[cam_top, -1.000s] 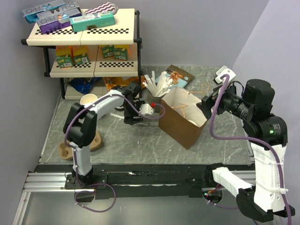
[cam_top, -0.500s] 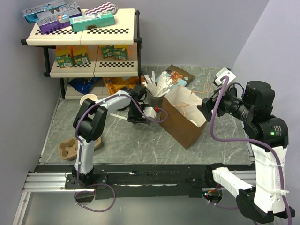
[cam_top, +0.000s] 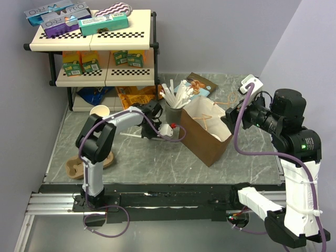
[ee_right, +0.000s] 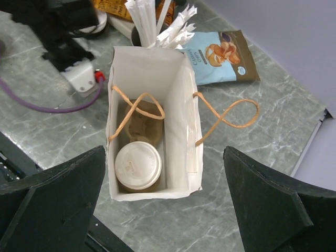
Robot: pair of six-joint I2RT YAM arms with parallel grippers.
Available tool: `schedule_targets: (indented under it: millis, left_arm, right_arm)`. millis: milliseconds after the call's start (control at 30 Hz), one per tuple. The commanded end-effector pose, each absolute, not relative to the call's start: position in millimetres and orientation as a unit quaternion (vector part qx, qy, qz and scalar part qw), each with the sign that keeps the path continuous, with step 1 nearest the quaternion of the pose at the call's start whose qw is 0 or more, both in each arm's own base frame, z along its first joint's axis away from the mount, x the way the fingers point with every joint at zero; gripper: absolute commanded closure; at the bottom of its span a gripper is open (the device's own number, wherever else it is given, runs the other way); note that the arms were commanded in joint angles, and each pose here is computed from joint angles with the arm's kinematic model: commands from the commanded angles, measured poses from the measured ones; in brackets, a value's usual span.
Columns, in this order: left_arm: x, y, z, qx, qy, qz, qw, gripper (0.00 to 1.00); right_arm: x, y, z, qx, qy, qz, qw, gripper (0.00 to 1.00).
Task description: Pack the takeout coffee
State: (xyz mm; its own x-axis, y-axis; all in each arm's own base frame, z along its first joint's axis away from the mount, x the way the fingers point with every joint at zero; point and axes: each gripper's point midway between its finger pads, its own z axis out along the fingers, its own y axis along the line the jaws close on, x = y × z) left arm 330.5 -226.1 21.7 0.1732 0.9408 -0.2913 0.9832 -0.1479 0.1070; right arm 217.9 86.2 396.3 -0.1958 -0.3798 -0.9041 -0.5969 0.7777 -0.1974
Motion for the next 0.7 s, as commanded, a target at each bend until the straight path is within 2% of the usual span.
schedule_targets:
  millis: [0, 100, 233, 267, 367, 400, 433, 500, 533, 667]
  left_arm:
    - [296, -245, 90, 0.715, 0.655, -0.150, 0.192, 0.99]
    - [264, -263, 167, 0.689, 0.644, -0.219, 0.250, 0.99]
    - [216, -297, 309, 0.627, 0.587, -0.344, 0.378, 0.99]
    - [213, -315, 359, 0.620, 0.536, -0.363, 0.443, 0.99]
    - [198, -331, 444, 0.561, 0.489, -0.416, 0.522, 0.99]
    - [202, -337, 482, 0.542, 0.444, -0.422, 0.576, 0.99]
    - [204, -343, 494, 0.515, 0.449, -0.447, 0.577, 0.99]
    - [205, -355, 529, 0.491, 0.411, -0.469, 0.609, 0.99]
    - [216, -372, 519, 0.479, 0.430, -0.489, 0.589, 0.99]
    - [225, -420, 528, 0.449, 0.413, -0.524, 0.595, 0.99]
  right_arm:
    - [227, 77, 406, -0.300, 0.761, 0.070, 0.571, 0.01]
    - [234, 68, 406, -0.279, 0.764, 0.049, 0.579, 0.01]
    - [247, 53, 412, -0.225, 0.771, 0.020, 0.596, 0.00]
    - [252, 50, 416, -0.206, 0.770, 0.018, 0.603, 0.00]
    - [262, 34, 425, -0.150, 0.776, 0.005, 0.613, 0.00]
    - [264, 30, 429, -0.138, 0.775, 0.003, 0.617, 0.00]
    - [267, 26, 428, -0.126, 0.778, -0.001, 0.615, 0.00]
    - [268, 17, 434, -0.101, 0.781, -0.008, 0.616, 0.00]
    - [268, 16, 436, -0.098, 0.781, -0.007, 0.617, 0.00]
    - [264, 12, 442, -0.090, 0.776, -0.012, 0.624, 0.00]
